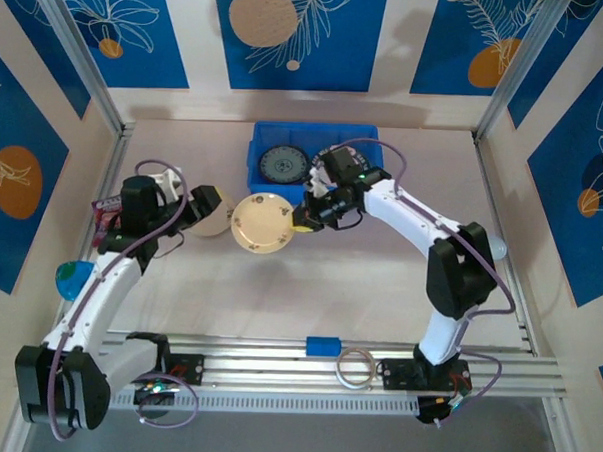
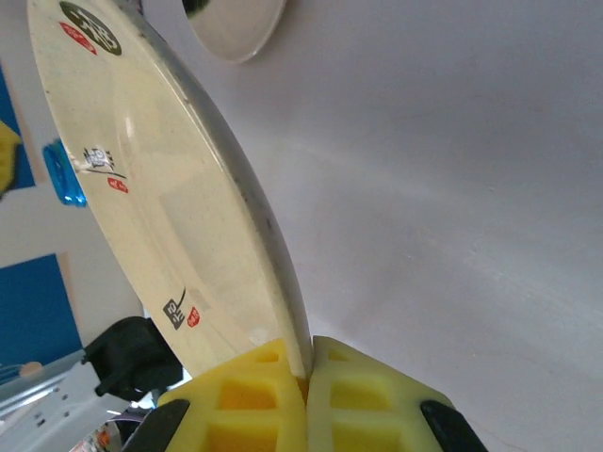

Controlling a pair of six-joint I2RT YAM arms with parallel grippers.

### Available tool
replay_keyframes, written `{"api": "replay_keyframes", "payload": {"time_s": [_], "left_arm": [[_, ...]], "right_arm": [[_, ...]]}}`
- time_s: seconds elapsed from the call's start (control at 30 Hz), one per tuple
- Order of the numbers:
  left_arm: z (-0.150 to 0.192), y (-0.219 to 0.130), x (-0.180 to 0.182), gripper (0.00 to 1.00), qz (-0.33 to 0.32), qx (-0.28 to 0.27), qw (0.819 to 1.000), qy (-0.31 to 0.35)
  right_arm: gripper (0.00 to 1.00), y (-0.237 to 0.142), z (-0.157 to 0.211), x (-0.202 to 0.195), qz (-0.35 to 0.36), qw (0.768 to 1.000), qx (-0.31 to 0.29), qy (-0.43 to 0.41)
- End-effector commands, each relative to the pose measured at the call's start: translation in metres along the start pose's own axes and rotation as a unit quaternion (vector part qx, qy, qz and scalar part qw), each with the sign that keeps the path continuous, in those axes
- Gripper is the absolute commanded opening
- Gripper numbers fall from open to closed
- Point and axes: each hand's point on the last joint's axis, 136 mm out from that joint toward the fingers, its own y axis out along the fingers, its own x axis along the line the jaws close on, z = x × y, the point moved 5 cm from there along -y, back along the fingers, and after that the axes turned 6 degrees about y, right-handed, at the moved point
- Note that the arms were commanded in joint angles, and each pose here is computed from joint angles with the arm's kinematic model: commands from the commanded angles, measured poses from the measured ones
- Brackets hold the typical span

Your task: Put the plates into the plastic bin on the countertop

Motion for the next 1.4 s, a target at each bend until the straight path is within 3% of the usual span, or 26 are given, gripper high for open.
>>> {"api": "replay_keyframes", "payload": {"time_s": [0.0,0.4,0.5,0.63,0.67,0.7,0.73,0.9,1.0,1.1,1.17,1.23,1.3,1.33,1.37], "left_arm": [[-0.004,0.016,-0.028,0.67,0.046,0.014,0.998,0.042],[0.005,0.073,-0.035,0.43,0.055,0.062,0.996,0.023],[0.004,0.079,-0.036,0.33,0.057,0.064,0.996,0.021],[0.001,0.085,-0.037,0.12,0.058,0.068,0.996,0.017],[0.0,0.087,-0.037,0.01,0.056,0.069,0.996,0.015],[-0.001,0.087,-0.037,0.0,0.056,0.068,0.996,0.016],[-0.002,0.088,-0.038,0.0,0.056,0.067,0.996,0.016],[-0.006,0.09,-0.045,0.0,0.074,0.072,0.995,0.018],[-0.007,0.092,-0.048,0.0,0.084,0.074,0.994,0.018],[-0.007,0.094,-0.048,0.0,0.086,0.079,0.993,0.017],[-0.006,0.095,-0.047,0.0,0.082,0.082,0.993,0.019],[-0.008,0.095,-0.047,0.0,0.078,0.082,0.993,0.022],[-0.009,0.098,-0.045,0.0,0.069,0.085,0.994,0.022],[-0.01,0.099,-0.044,0.15,0.066,0.086,0.994,0.024],[-0.011,0.1,-0.043,0.4,0.063,0.085,0.994,0.025]], "right_arm": [[0.0,-0.016,0.0,0.005,-0.034,0.999,-0.001,0.006],[0.0,-0.037,-0.015,0.01,-0.056,0.998,-0.015,0.011],[0.0,-0.036,-0.018,0.01,-0.054,0.998,-0.014,0.013],[0.0,-0.036,-0.026,0.008,-0.056,0.998,-0.017,0.017],[0.0,-0.037,-0.028,0.008,-0.057,0.998,-0.018,0.019],[0.0,-0.038,-0.031,0.008,-0.059,0.998,-0.021,0.019],[0.0,-0.039,-0.034,0.007,-0.057,0.998,-0.025,0.021],[0.23,-0.044,-0.053,0.004,-0.034,0.998,-0.057,0.016],[0.25,-0.045,-0.065,0.007,-0.027,0.997,-0.071,0.01],[0.2,-0.044,-0.074,0.009,-0.028,0.997,-0.075,0.011],[0.07,-0.043,-0.078,0.009,-0.025,0.996,-0.08,0.01],[0.0,-0.044,-0.083,0.011,-0.028,0.996,-0.08,0.009],[0.0,-0.044,-0.088,0.013,-0.025,0.996,-0.084,0.007],[0.0,-0.044,-0.091,0.014,-0.023,0.996,-0.088,0.005],[0.0,-0.045,-0.094,0.015,-0.02,0.996,-0.092,0.004]]}}
